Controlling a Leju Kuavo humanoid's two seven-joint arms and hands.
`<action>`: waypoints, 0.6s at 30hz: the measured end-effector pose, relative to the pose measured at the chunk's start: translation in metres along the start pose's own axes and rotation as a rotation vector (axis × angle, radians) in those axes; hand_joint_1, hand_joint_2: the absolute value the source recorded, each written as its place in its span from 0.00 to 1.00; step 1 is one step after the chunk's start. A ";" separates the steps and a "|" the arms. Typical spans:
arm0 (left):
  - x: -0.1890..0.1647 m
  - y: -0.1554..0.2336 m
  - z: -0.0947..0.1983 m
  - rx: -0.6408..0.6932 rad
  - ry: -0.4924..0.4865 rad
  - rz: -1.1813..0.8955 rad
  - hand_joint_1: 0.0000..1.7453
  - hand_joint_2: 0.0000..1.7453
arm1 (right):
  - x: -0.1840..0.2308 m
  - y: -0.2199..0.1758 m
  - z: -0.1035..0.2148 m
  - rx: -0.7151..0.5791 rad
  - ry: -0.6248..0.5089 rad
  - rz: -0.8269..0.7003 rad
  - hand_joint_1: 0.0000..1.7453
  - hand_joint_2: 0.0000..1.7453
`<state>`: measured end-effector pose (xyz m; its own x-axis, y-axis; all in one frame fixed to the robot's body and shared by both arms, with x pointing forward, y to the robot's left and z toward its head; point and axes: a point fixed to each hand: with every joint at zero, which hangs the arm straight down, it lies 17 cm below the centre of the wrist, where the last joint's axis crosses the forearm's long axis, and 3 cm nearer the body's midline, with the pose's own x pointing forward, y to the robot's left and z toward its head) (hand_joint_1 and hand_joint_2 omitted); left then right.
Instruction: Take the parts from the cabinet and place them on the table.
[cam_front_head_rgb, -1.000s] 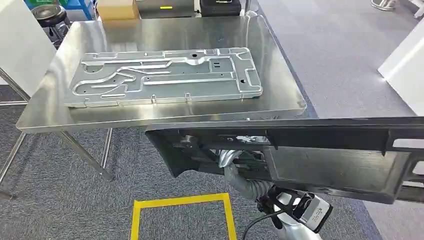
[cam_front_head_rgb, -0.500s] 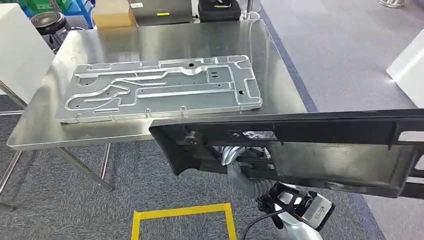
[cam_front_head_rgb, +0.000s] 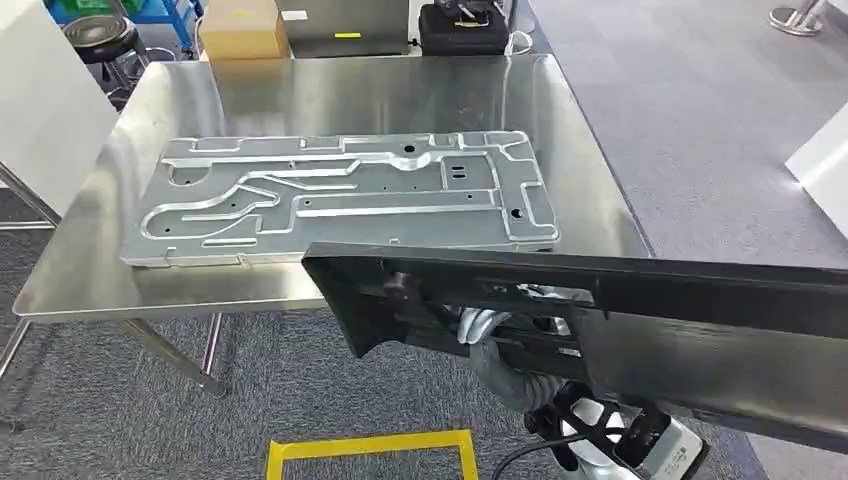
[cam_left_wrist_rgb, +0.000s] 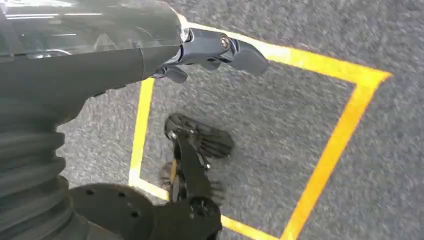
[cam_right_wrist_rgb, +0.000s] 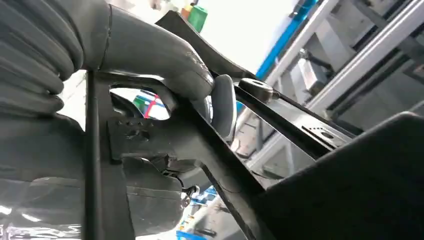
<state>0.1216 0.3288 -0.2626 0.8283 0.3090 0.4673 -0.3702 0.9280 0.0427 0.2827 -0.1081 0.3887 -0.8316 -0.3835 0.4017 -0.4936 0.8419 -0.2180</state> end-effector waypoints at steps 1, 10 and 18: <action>-0.002 -0.003 0.001 -0.005 0.002 -0.001 0.00 1.00 | 0.001 0.000 0.001 -0.002 0.001 0.003 1.00 1.00; 0.007 -0.001 -0.001 -0.005 -0.017 -0.007 0.00 1.00 | 0.029 -0.005 -0.003 -0.018 -0.052 0.040 1.00 1.00; 0.012 0.000 -0.002 -0.010 -0.041 -0.027 0.00 1.00 | -0.044 -0.105 -0.017 -0.163 0.147 0.337 1.00 1.00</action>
<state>0.1320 0.3330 -0.2586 0.8198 0.2750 0.5023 -0.3433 0.9381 0.0467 0.3750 -0.1729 0.4091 -0.8890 -0.0270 0.4571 -0.1426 0.9649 -0.2204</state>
